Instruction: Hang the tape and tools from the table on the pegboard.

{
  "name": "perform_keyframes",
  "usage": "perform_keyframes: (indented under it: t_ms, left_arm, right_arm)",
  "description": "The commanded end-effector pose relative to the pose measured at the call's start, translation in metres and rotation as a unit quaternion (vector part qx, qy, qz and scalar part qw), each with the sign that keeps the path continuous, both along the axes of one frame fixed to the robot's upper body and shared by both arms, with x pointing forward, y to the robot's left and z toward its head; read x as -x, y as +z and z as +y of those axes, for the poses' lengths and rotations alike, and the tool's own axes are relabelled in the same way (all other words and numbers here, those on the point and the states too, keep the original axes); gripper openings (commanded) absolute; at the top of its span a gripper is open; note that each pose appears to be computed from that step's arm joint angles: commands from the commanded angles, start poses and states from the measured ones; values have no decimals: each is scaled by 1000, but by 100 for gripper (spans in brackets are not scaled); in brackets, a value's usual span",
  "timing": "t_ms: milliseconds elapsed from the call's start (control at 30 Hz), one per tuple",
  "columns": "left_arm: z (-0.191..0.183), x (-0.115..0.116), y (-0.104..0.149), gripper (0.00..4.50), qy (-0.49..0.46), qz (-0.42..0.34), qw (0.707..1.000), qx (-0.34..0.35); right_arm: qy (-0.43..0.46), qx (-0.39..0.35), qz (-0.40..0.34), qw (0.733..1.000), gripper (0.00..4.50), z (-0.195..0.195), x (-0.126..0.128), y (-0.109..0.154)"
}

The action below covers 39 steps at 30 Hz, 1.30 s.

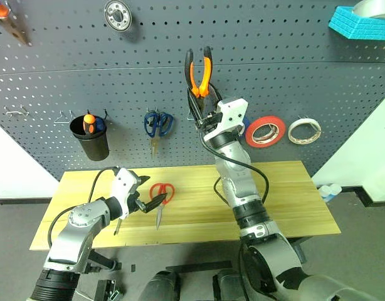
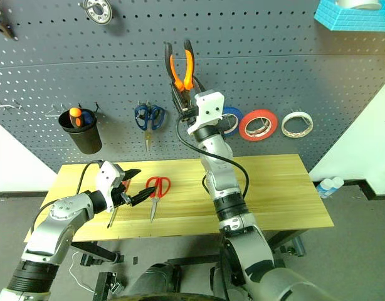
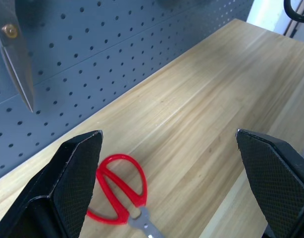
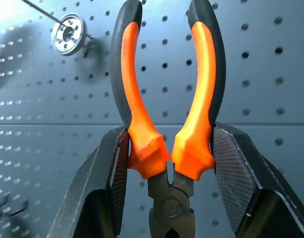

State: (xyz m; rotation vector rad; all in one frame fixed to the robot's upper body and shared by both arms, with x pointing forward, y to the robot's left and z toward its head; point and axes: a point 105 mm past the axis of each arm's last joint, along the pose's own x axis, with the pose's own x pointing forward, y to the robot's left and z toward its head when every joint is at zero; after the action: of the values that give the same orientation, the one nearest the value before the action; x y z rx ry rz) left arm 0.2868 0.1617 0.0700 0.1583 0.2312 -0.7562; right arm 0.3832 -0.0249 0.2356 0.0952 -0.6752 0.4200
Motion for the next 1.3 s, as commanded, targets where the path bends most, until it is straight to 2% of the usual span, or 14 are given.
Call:
perform_keyframes:
  t_ms: [33,300,500,733,1067,1300]
  left_arm:
    - [-2,1,12,450,-7,-20,1000,-2]
    - [-5,6,17,450,-10,-20,1000,1]
    - [-14,9,45,450,-1,-53,997,61]
    - [-13,26,72,450,17,-80,991,102]
    - [-13,41,65,450,30,-56,992,110]
    - [-12,39,62,450,26,-49,993,106]
  right_arm:
    - [-11,-28,-58,998,212,10,5,29]
    - [-20,-40,-59,997,212,27,-6,32]
    - [-22,-40,-51,998,212,37,-13,33]
    - [-26,-41,-50,998,212,36,-16,35]
    - [-38,-29,-54,997,212,29,-22,39]
    - [-65,-40,-79,994,212,21,-22,54]
